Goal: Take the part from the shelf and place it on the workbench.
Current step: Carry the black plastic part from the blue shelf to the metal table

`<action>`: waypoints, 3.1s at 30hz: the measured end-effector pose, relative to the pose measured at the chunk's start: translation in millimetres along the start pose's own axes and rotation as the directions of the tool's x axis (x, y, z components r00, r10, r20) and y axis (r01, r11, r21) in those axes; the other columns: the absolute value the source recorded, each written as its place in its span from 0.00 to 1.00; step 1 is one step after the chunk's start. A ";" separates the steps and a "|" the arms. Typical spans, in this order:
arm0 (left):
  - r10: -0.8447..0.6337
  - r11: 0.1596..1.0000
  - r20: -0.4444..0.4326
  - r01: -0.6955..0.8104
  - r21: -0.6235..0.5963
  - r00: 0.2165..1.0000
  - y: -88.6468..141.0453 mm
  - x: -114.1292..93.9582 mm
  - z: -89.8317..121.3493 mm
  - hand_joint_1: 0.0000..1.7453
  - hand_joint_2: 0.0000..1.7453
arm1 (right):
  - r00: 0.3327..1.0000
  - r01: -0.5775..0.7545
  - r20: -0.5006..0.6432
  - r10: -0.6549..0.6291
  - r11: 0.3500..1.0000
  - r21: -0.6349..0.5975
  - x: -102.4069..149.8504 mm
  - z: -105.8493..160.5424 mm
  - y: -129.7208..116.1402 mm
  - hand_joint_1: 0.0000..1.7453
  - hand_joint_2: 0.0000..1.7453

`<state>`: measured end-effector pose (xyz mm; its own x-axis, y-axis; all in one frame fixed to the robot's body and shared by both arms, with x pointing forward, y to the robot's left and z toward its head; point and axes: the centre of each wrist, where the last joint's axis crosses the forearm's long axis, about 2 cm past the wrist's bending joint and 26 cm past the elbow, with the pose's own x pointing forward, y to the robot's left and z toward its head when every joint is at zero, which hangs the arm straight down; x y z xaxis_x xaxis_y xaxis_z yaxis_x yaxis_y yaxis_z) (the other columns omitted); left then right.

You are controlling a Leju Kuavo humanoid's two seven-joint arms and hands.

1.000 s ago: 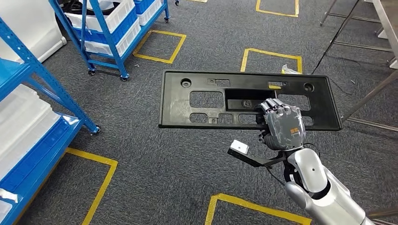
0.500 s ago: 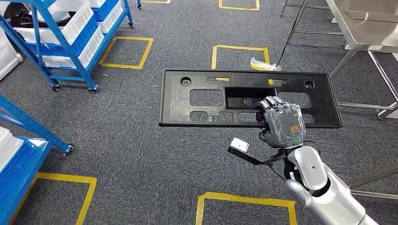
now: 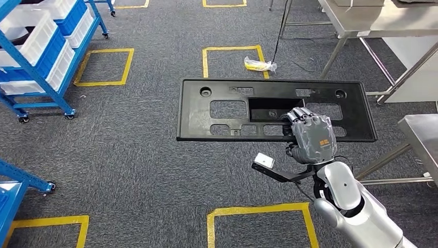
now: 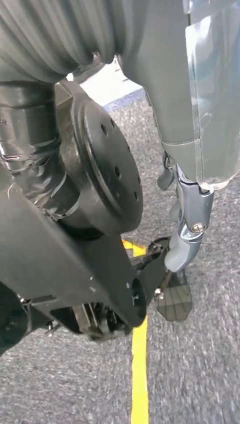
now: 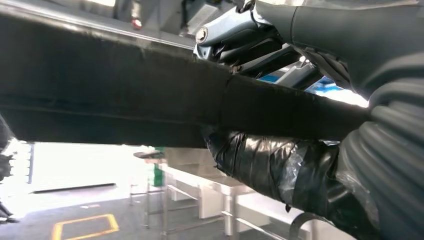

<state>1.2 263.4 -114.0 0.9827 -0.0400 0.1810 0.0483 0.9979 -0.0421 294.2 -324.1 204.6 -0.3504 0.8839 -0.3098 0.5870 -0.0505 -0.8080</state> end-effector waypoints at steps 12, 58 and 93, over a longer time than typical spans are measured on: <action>0.003 1.000 0.000 -0.003 -0.001 1.000 -0.6 0.1 0.0 0.00 1.00 | 1.000 -0.002 0.001 0.002 1.000 -0.003 -0.6 -1.3 -0.4 1.00 1.00; 0.043 0.999 -0.046 -0.043 0.020 0.998 -13.5 -6.0 1.9 0.00 1.00 | 0.988 -0.081 -0.121 0.091 0.993 0.084 -38.9 18.4 -3.3 1.00 1.00; 0.051 0.999 -0.064 -0.049 0.023 0.997 -24.3 -5.5 2.9 0.00 1.00 | 0.990 -0.066 -0.121 0.077 0.994 0.090 1.4 3.8 8.4 1.00 1.00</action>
<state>-5.9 239.5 -111.1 0.9933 0.0076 0.1156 -0.0044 0.9996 -0.0280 295.9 -325.0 195.5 -0.2134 0.9272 -0.3078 0.5407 -0.1502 -0.8277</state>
